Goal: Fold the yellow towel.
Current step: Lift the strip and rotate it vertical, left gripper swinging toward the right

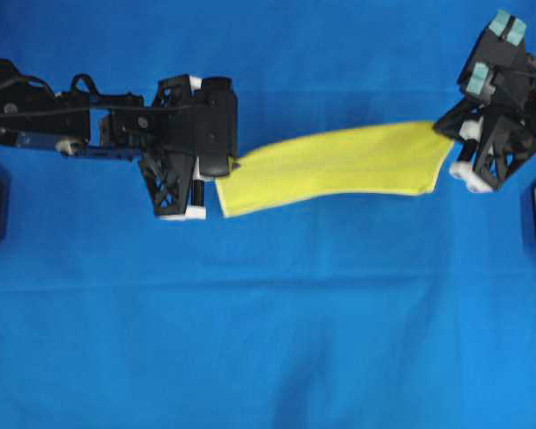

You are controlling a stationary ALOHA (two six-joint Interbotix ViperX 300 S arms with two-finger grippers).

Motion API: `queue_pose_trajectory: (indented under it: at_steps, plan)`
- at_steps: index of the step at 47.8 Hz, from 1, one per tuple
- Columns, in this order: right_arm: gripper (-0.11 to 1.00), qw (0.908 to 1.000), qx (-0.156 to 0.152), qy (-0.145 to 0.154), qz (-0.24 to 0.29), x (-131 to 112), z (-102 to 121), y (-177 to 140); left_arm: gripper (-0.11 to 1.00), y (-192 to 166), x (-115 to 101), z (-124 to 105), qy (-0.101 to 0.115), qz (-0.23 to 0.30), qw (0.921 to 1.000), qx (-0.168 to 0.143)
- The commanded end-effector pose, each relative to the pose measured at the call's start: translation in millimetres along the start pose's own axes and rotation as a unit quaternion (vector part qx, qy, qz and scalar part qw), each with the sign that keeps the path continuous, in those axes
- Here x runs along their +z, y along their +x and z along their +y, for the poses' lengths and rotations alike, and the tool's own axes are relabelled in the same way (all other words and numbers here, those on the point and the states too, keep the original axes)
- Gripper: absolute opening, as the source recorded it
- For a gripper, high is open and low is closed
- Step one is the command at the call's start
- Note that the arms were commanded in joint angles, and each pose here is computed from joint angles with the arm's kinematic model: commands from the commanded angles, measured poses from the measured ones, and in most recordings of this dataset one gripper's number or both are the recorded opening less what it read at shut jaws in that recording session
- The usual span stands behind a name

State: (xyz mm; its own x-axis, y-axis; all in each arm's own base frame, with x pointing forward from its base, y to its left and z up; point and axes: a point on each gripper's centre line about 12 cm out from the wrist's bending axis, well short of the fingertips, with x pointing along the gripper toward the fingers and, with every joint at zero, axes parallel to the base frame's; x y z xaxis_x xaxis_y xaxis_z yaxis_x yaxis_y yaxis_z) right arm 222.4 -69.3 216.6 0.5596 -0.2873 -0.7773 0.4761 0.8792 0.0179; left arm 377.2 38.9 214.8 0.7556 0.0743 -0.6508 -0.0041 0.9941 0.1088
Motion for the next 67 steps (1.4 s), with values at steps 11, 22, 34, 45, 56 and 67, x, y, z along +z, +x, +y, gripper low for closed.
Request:
queue_pose_trajectory:
  at_steps: [11,22,34,45,56,67]
  plan:
    - [0.02,0.9998,-0.019,0.0,-0.011,8.7,-9.5,-0.8,0.03,-6.9,20.6,-14.3,0.003,-0.031,0.9994,-0.013]
    - [0.02,0.9966,-0.052,0.027,-0.058,26.6,-38.7,3.2,0.03,-0.2,47.9,-56.5,0.034,-0.085,0.9945,-0.05]
    - [0.02,0.9915,-0.083,0.032,-0.094,57.5,-67.3,21.1,0.03,18.0,91.1,-97.9,0.067,-0.133,0.9854,-0.082]
    - [0.02,0.9893,-0.093,0.01,-0.112,96.1,-76.8,41.4,0.03,35.4,120.2,-117.6,0.093,-0.158,0.9789,-0.091]
    - [0.02,0.989,-0.097,0.001,-0.111,114.9,-78.5,54.2,0.03,52.9,130.2,-120.7,0.098,-0.162,0.9779,-0.089]
    - [0.02,0.9889,-0.104,0.004,-0.107,107.5,-82.8,50.1,0.03,64.6,134.9,-118.3,0.096,-0.173,0.9766,-0.083]
